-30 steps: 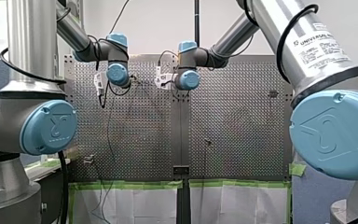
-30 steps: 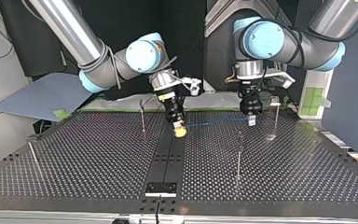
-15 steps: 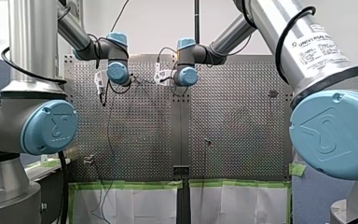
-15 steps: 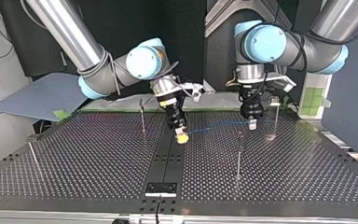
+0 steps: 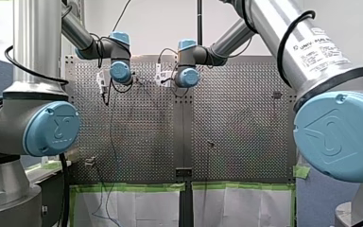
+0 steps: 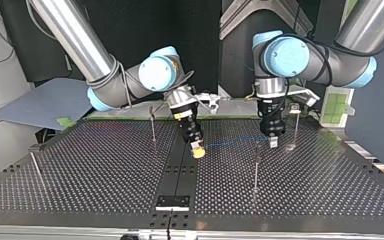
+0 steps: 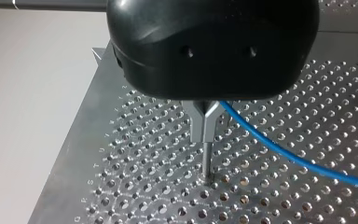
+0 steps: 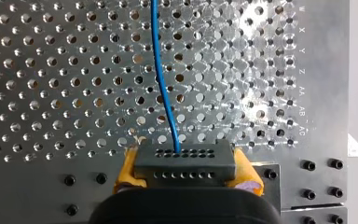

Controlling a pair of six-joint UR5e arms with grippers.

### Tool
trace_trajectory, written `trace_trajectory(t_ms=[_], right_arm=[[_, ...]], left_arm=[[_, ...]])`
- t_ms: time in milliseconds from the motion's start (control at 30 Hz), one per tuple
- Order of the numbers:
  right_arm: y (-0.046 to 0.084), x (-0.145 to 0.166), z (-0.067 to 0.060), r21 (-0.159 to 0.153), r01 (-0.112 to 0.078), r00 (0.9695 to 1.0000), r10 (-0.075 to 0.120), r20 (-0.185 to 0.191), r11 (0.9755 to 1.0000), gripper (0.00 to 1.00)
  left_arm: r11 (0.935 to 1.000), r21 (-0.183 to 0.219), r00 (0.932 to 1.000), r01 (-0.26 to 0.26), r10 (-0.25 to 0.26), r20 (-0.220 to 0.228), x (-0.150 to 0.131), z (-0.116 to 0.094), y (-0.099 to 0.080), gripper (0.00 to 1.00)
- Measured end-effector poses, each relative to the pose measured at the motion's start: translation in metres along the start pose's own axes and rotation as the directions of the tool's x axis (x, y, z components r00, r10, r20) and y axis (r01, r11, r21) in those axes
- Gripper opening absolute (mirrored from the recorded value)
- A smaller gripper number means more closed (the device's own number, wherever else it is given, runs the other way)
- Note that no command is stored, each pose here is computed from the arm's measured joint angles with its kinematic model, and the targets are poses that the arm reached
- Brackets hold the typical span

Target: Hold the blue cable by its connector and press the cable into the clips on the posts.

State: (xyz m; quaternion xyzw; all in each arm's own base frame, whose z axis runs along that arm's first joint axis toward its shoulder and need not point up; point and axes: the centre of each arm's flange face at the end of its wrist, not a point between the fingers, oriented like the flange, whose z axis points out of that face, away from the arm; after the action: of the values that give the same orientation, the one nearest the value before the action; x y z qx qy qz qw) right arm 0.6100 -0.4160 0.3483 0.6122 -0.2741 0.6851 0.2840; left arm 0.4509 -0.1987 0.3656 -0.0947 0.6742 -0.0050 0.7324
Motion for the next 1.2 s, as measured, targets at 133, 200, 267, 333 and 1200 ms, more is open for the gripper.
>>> trace_trajectory(t_ms=[133, 200, 267, 333, 1200], right_arm=[[-0.001, 0.001, 0.003, 0.001, 0.0, 1.0, 0.0, -0.002, 1.0, 0.0], [-0.001, 0.001, 0.005, 0.002, -0.001, 1.0, 0.001, -0.002, 1.0, 0.0], [0.0, 0.0, 0.006, 0.001, -0.001, 1.0, 0.001, -0.002, 1.0, 0.0], [0.001, -0.001, 0.006, -0.001, 0.0, 1.0, 0.0, 0.0, 1.0, 0.0], [0.003, 0.003, 0.013, 0.003, 0.001, 0.9999, -0.001, -0.012, 1.0, 0.0]], left_arm=[[1.0, -0.009, 1.0, 0.004, -0.004, -0.004, 0.002, 0.003, 0.003, 0.0], [0.9999, -0.012, 1.0, 0.005, -0.005, -0.006, 0.004, 0.004, 0.004, 0.0], [0.9999, -0.015, 0.9999, 0.004, -0.004, -0.01, 0.007, 0.006, 0.005, 0.0], [0.9999, -0.016, 0.9998, 0.001, -0.001, -0.017, 0.012, 0.008, 0.005, 0.0], [0.9995, 0.013, 0.9991, 0.029, -0.029, -0.03, 0.01, 0.042, 0.012, 0.0]])
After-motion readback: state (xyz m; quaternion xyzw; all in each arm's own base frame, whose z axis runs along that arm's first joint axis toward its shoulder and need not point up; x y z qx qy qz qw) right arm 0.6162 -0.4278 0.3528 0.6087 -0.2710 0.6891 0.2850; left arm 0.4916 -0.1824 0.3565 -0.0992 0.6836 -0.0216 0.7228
